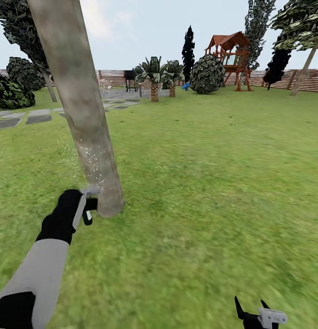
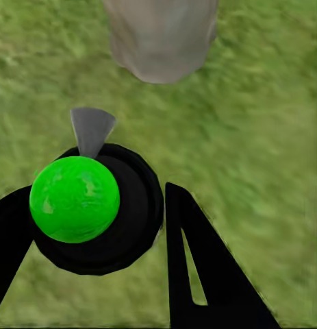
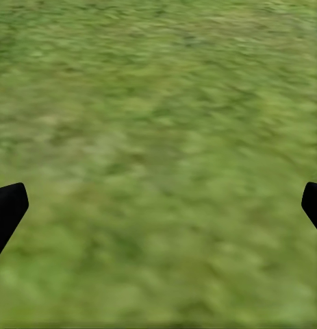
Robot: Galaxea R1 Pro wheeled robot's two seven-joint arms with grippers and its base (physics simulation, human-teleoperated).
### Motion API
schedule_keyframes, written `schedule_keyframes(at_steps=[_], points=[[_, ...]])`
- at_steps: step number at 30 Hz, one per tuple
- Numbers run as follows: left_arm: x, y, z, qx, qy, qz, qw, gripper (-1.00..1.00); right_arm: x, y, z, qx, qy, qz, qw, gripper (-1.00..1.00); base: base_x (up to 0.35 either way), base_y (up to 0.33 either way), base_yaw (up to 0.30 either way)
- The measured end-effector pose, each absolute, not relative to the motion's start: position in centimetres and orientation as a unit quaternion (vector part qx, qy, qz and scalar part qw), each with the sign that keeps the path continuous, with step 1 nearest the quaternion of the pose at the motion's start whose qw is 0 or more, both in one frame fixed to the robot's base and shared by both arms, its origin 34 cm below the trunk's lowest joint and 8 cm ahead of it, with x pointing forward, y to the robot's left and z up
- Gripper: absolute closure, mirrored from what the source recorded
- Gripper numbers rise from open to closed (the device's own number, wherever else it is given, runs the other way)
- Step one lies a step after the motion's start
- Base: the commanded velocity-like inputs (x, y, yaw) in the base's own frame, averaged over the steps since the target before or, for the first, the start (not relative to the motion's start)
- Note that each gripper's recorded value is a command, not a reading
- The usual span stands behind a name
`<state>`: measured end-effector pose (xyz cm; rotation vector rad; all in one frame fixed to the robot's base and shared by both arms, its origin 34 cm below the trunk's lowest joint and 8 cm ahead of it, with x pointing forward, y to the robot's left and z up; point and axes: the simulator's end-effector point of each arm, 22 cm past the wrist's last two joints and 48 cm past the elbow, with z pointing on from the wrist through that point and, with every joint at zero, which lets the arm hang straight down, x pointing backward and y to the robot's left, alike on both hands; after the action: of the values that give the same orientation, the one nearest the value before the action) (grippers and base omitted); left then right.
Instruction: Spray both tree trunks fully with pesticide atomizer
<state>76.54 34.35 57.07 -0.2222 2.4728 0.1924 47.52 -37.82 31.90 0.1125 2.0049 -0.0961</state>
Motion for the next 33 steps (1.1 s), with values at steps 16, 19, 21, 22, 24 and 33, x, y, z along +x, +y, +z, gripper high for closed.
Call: schedule_keyframes(at_steps=[16,19,21,22,24,33], points=[[69.2,38.3,43.5,-0.135,0.934,0.116,0.309,1.00,47.5,-37.8,31.9,0.048,0.842,-0.041,0.537,-1.00,0.054,-0.070,0.000],[68.7,39.2,42.8,-0.164,0.929,0.110,0.312,1.00,47.5,-37.8,31.9,0.048,0.842,-0.041,0.537,-1.00,0.168,-0.230,0.000],[68.5,38.6,42.2,-0.165,0.931,0.104,0.308,1.00,47.5,-37.8,31.9,0.048,0.842,-0.041,0.537,-1.00,0.126,-0.256,0.000],[68.5,38.5,42.1,-0.166,0.931,0.102,0.308,1.00,47.5,-37.8,31.9,0.048,0.842,-0.041,0.537,-1.00,0.123,-0.259,0.000],[68.4,38.4,42.0,-0.165,0.932,0.101,0.307,1.00,47.5,-37.8,31.9,0.048,0.842,-0.040,0.537,-1.00,0.124,-0.261,0.000],[68.4,38.3,41.6,-0.164,0.929,0.103,0.315,1.00,47.5,-37.8,31.9,0.048,0.842,-0.040,0.536,-1.00,0.170,-0.238,0.019]])
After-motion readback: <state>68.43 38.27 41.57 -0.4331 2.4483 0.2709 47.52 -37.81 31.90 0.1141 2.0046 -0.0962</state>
